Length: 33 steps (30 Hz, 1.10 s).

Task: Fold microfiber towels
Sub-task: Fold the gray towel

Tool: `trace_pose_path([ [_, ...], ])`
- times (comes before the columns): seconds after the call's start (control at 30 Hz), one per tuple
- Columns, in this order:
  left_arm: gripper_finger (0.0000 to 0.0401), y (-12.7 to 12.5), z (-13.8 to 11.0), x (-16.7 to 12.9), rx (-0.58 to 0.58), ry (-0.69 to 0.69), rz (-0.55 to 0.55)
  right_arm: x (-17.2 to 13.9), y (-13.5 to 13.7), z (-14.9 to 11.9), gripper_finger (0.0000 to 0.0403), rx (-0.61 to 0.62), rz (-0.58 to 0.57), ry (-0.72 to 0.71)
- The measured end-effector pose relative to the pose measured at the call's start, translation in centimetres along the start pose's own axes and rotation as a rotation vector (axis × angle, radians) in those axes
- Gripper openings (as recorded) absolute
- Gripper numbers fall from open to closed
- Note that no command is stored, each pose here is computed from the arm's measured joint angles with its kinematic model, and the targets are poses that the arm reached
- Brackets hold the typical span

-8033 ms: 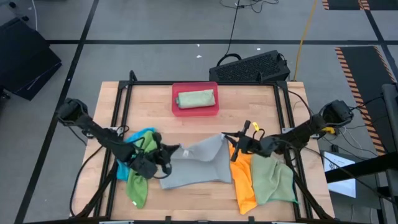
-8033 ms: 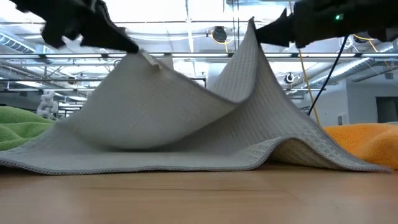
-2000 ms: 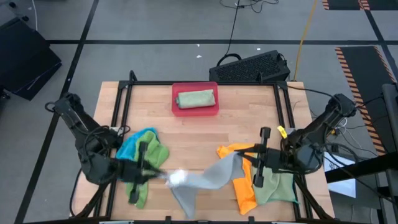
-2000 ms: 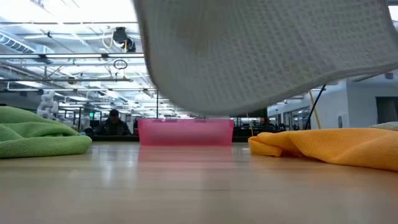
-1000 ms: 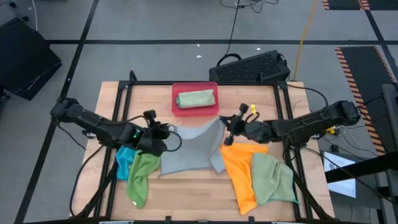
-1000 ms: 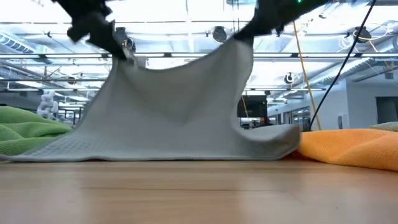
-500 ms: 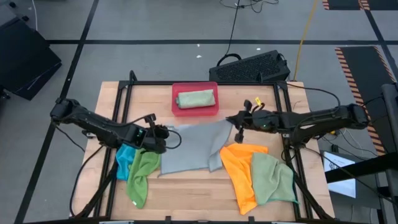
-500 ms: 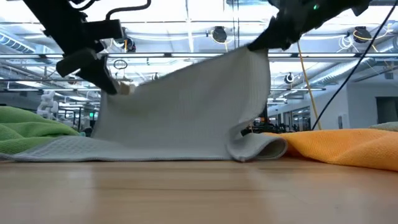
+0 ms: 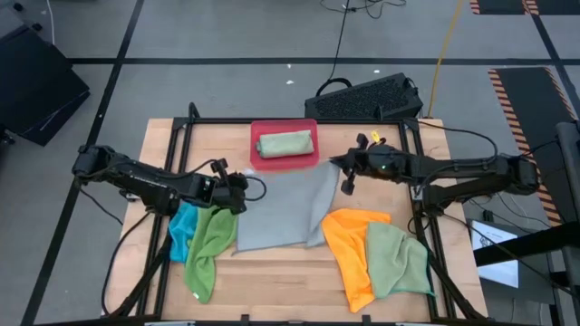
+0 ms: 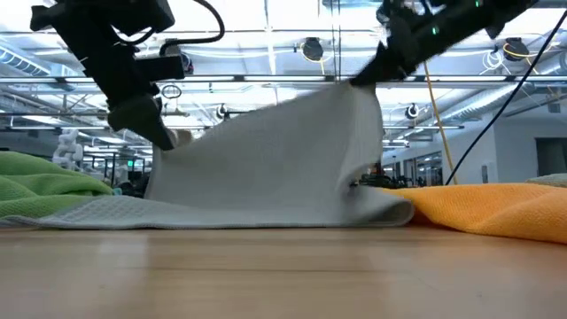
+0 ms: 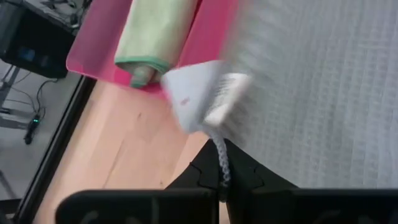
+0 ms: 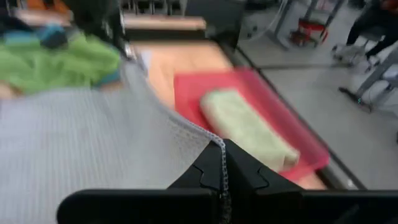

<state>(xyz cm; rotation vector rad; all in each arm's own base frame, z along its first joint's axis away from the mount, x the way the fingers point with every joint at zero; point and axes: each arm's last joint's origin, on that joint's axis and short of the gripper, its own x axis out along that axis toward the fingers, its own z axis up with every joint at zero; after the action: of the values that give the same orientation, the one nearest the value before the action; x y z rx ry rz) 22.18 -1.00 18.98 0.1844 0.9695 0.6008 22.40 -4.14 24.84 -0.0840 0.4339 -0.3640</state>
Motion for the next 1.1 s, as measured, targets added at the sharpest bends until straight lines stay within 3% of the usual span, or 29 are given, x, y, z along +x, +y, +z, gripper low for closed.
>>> trace_pose_path([
  [0.13, 0.0011, -0.1, 0.5, 0.0, -0.022, -0.044, -0.01, 0.7, 0.3, -2.4, 0.0002, -0.004, 0.003, 0.054],
  [0.3, 0.0006, 0.4, 1.2, 0.4, -0.055, -0.083, 0.003, 1.1, 0.2, -4.6, 0.0002, 0.014, -0.02, 0.003],
  [0.53, 0.0013, 1.9, 1.7, 1.4, -0.14, -0.079, 0.046, 1.0, -0.6, -6.9, 0.0014, 0.051, -0.171, -0.049],
  [0.67, 0.0005, 2.5, 2.0, 1.8, -0.201, -0.085, 0.023, 0.9, -0.7, -7.5, 0.0055, 0.134, -0.257, -0.03],
  [0.87, 0.0018, 2.7, 2.5, 2.0, -0.276, -0.111, -0.032, 0.8, 0.1, -7.4, 0.0149, 0.271, -0.291, 0.027],
  [0.97, 0.0008, 2.7, 2.6, 2.0, -0.285, -0.123, -0.037, 0.6, 0.7, -7.0, 0.0185, 0.317, -0.268, 0.041],
  [1.1, 0.0009, 2.7, 2.6, 2.0, -0.283, -0.124, -0.036, 0.2, 2.3, -5.5, 0.0202, 0.323, -0.198, -0.011],
])
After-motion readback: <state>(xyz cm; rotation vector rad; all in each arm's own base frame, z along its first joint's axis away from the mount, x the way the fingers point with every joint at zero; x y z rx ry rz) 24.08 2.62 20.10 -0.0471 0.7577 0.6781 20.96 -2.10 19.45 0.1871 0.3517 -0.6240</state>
